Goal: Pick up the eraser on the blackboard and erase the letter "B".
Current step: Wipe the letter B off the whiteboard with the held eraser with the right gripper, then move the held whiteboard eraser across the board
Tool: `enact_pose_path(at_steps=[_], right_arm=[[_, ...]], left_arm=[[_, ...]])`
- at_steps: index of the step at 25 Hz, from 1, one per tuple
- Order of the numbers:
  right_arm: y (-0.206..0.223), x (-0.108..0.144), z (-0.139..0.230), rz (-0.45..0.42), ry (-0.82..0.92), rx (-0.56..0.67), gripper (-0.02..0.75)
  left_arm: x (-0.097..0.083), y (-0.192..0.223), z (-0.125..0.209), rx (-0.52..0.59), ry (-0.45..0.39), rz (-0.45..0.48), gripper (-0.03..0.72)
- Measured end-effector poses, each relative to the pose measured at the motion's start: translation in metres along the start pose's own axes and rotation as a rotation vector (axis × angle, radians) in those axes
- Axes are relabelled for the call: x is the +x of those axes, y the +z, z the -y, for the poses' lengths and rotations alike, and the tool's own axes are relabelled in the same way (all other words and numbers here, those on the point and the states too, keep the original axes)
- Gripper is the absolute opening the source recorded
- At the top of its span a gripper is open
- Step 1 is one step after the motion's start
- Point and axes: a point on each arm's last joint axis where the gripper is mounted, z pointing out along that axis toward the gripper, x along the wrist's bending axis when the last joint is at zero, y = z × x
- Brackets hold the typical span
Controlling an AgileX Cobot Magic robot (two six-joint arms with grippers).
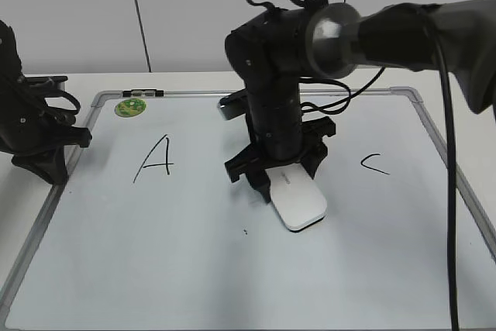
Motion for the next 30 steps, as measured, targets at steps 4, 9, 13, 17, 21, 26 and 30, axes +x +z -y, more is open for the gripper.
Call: enact_pose_path(at_steps=[4,9,13,17,21,26,30], right_arm=[[-0.004,0.029,0.007,-0.049,-0.059,0.006,0.525],[-0.006,0.046,0.012,-0.106,-0.083,0.019,0.525],[-0.008,0.057,0.016,-0.134,-0.1,0.025,0.525],[-0.009,0.062,0.017,-0.146,-0.107,0.027,0.525],[-0.014,0.058,0.018,-0.141,-0.106,0.013,0.525],[-0.054,0.02,0.016,-0.151,-0.029,-0.078,0.525],[-0.087,-0.033,0.016,-0.145,0.078,-0.162,0.525]], left_arm=[[0.0,0.0,0.0,0.0,0.0,0.0,0.037],[0.0,0.0,0.0,0.002,0.0,0.0,0.037],[0.0,0.0,0.0,0.002,0.0,0.0,0.037],[0.0,0.0,0.0,0.004,-0.002,0.001,0.037],[0.0,0.0,0.0,0.002,-0.001,0.002,0.037],[0.0,0.0,0.0,0.002,-0.001,0.002,0.037],[0.0,0.0,0.0,0.002,-0.001,0.002,0.037]])
